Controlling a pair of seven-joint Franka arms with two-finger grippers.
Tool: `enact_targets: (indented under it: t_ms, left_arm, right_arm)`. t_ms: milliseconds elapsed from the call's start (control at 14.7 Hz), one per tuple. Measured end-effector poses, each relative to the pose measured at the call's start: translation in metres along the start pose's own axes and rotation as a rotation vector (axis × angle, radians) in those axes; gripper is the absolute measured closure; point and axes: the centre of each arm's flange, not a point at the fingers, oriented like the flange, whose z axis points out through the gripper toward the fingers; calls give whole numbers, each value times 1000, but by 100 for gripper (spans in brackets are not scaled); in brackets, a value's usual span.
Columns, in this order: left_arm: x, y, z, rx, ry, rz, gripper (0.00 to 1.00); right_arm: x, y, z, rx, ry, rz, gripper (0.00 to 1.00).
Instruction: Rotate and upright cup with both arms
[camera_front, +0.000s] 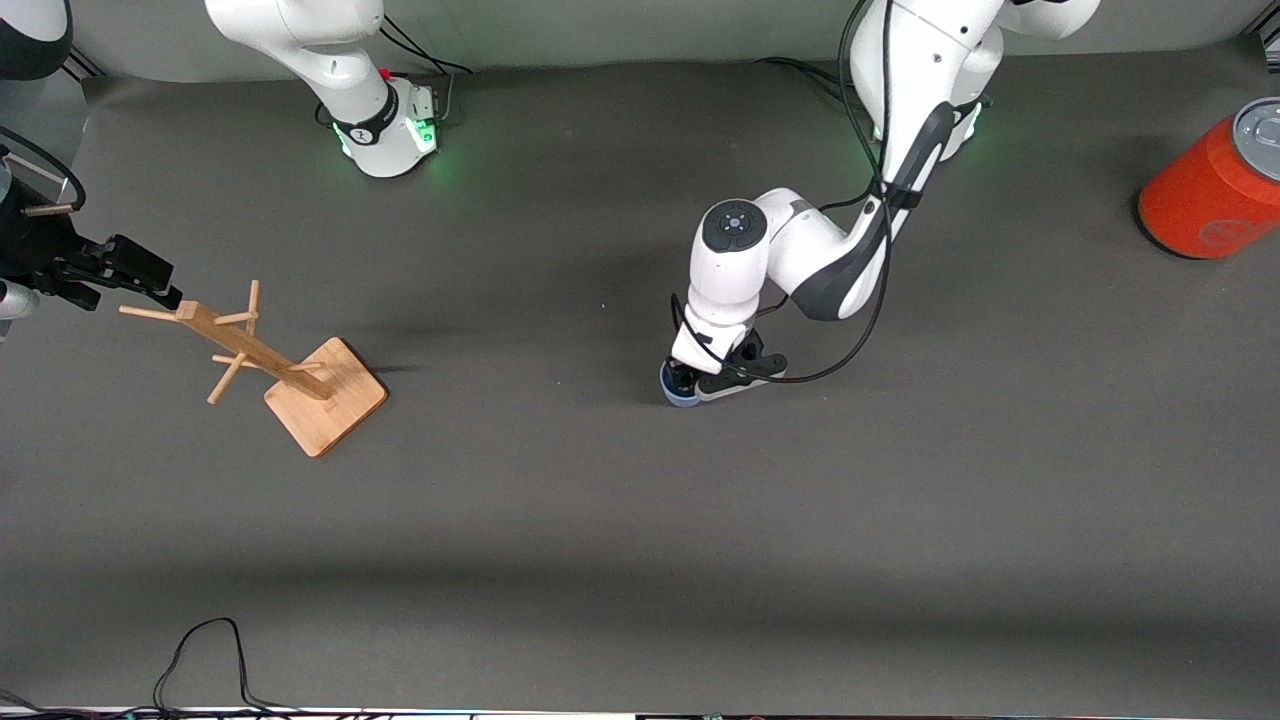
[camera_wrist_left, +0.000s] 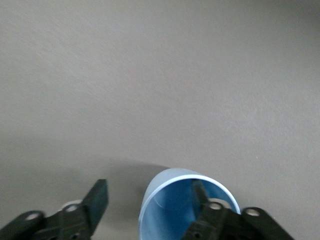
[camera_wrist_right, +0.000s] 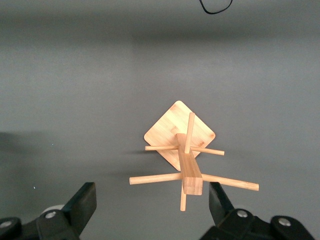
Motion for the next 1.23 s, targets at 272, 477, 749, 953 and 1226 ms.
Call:
enact_targets:
  t_ms: [272, 477, 749, 953, 1226]
  left_arm:
    - [52, 8, -74, 81, -46, -20, 0]
    - [121, -41, -114, 97, -121, 36, 0]
    - [200, -153, -180, 129, -205, 100, 0]
    - [232, -231, -236, 111, -231, 133, 0]
    - [254, -307, -277, 92, -219, 156, 0]
  right_arm:
    - [-1, 0, 0, 0, -5, 0, 0]
    - [-1, 0, 0, 0, -8, 0, 0]
    - [-2, -2, 0, 0, -10, -4, 0]
    - [-2, -11, -1, 0, -7, -18, 0]
    - [-2, -18, -4, 0, -2, -27, 0]
